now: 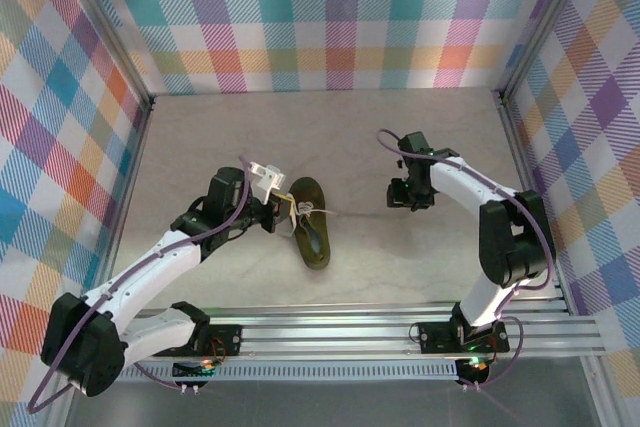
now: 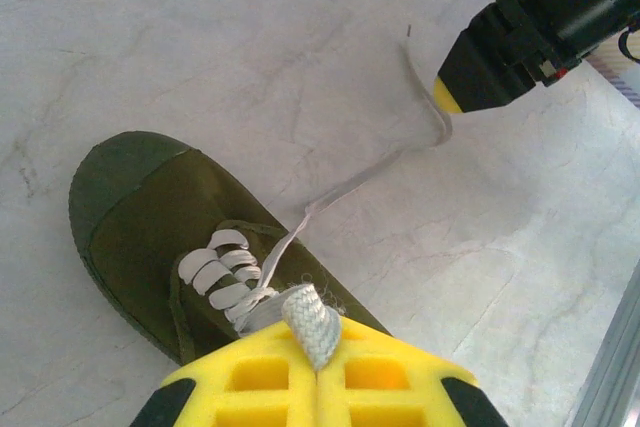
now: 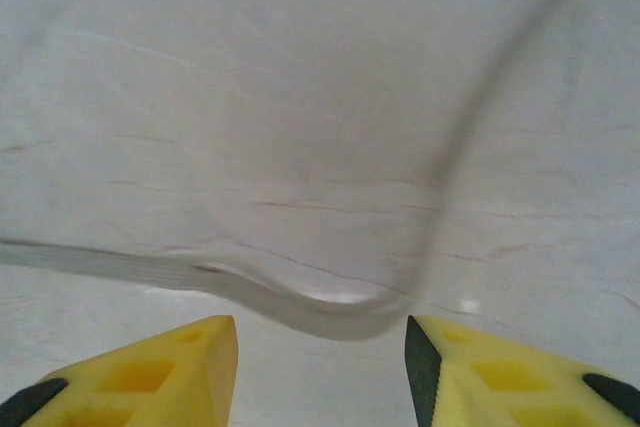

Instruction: Tie the shoes

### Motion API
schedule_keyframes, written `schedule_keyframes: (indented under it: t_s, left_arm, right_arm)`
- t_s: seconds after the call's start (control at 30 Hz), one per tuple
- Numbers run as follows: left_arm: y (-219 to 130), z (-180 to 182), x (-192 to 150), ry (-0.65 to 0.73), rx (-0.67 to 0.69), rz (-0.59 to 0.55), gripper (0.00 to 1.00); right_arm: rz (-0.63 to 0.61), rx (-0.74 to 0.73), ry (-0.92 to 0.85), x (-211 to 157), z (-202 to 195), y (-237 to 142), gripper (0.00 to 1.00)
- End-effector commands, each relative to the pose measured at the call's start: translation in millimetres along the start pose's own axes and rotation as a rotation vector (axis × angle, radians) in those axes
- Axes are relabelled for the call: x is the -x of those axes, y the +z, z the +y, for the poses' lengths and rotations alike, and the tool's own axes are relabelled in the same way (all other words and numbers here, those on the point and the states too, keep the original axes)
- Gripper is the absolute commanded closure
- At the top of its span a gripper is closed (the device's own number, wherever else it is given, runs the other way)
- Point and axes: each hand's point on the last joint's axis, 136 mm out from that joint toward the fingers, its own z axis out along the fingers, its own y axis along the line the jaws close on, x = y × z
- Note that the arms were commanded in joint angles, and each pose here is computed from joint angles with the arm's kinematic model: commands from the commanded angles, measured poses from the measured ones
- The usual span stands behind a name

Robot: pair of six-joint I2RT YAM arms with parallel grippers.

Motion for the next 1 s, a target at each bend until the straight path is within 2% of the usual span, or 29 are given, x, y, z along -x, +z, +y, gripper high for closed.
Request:
schedule_keyframes:
  t_s: [0.0,0.27,0.33,0.5,0.57,0.63,0.73,0.83,0.97]
  left_arm:
    - [-0.1,-11.9,8.0,0.058,-0.051,0.012,1.00]
    - [0.5,-17.3,9.3,0.093,-0.083,0.015,1.00]
    - [0.6,-18.4,8.1,0.100,-0.091,0.019,1.00]
    - [0.5,-24.0,5.9,0.119,-0.127,0.021,1.00]
    - [0.6,-26.2,4.2,0.125,-0.142,0.018,1.00]
    - [0.7,-27.7,1.6,0.131,-0.154,0.017,1.00]
    - [-1.7,-29.6,-1.3,0.145,-0.163,0.009,1.00]
    - [-6.4,-30.1,-5.3,0.167,-0.159,-0.009,1.00]
    - [-17.3,-29.2,-11.3,0.210,-0.132,-0.039,1.00]
  right_arm:
    - [0.075,-0.105,0.019,-17.7,-20.4,7.9,0.51]
    - [0.175,-0.158,0.040,-28.6,-28.7,38.2,0.51]
    - [0.188,-0.147,0.040,-26.3,-25.6,46.0,0.58]
    - [0.155,-0.129,0.025,-8.4,-18.2,38.3,0.91]
    - [0.106,-0.103,-0.010,7.7,-7.9,20.7,0.98]
    - [0.050,-0.079,-0.060,24.9,9.6,-1.8,1.00]
    - [-0.040,-0.022,-0.171,50.9,58.5,-41.0,1.00]
    - [-0.136,0.085,-0.313,69.6,135.1,-80.1,1.00]
    - [-0.177,0.360,-0.451,66.3,253.8,-111.1,1.00]
